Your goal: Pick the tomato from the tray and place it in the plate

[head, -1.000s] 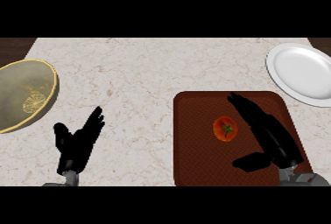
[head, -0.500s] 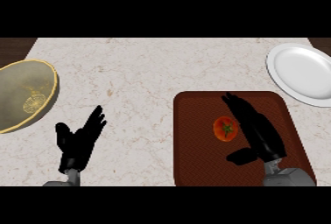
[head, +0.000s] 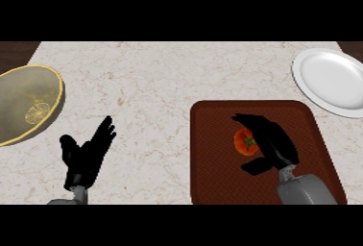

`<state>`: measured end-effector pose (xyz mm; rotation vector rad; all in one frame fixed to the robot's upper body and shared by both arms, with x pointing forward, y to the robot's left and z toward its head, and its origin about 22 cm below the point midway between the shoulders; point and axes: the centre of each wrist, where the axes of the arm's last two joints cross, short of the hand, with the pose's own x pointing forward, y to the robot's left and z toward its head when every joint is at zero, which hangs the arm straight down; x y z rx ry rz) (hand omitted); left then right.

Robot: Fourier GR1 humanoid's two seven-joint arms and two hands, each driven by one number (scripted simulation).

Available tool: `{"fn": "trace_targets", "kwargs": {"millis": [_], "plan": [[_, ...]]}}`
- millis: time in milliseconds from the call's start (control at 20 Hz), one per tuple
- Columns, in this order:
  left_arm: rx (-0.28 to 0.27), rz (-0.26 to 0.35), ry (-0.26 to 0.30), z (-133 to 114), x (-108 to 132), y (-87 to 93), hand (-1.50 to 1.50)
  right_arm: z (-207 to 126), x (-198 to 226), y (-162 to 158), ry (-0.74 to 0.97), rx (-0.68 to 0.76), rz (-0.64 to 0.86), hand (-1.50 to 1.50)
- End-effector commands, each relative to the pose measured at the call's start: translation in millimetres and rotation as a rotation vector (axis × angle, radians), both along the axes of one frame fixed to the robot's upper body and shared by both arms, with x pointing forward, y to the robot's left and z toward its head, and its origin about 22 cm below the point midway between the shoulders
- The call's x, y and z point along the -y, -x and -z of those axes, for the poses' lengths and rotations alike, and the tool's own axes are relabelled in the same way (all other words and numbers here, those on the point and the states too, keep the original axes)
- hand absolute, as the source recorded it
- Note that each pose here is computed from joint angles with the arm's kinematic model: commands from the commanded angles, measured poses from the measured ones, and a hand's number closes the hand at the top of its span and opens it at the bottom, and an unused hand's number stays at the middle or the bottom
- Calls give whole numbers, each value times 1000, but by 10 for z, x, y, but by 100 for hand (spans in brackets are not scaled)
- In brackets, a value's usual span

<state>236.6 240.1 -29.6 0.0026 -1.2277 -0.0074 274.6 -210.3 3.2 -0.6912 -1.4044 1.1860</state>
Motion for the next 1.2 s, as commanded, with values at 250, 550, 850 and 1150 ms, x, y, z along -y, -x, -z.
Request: {"fn": "trace_targets", "kwargs": {"millis": [250,550,850,1150], "plan": [[-50,16,1,75,-113,25,0,109,179,-111,83,71,-56,150],[-29,15,-15,-9,15,-14,0,-79,-53,-512,36,128,200,150],[12,40,9,-34,103,-43,0,-327,378,-759,-81,64,895,150],[55,109,-6,-161,193,-144,0,-1065,586,-1171,-75,367,1271,150]]}}
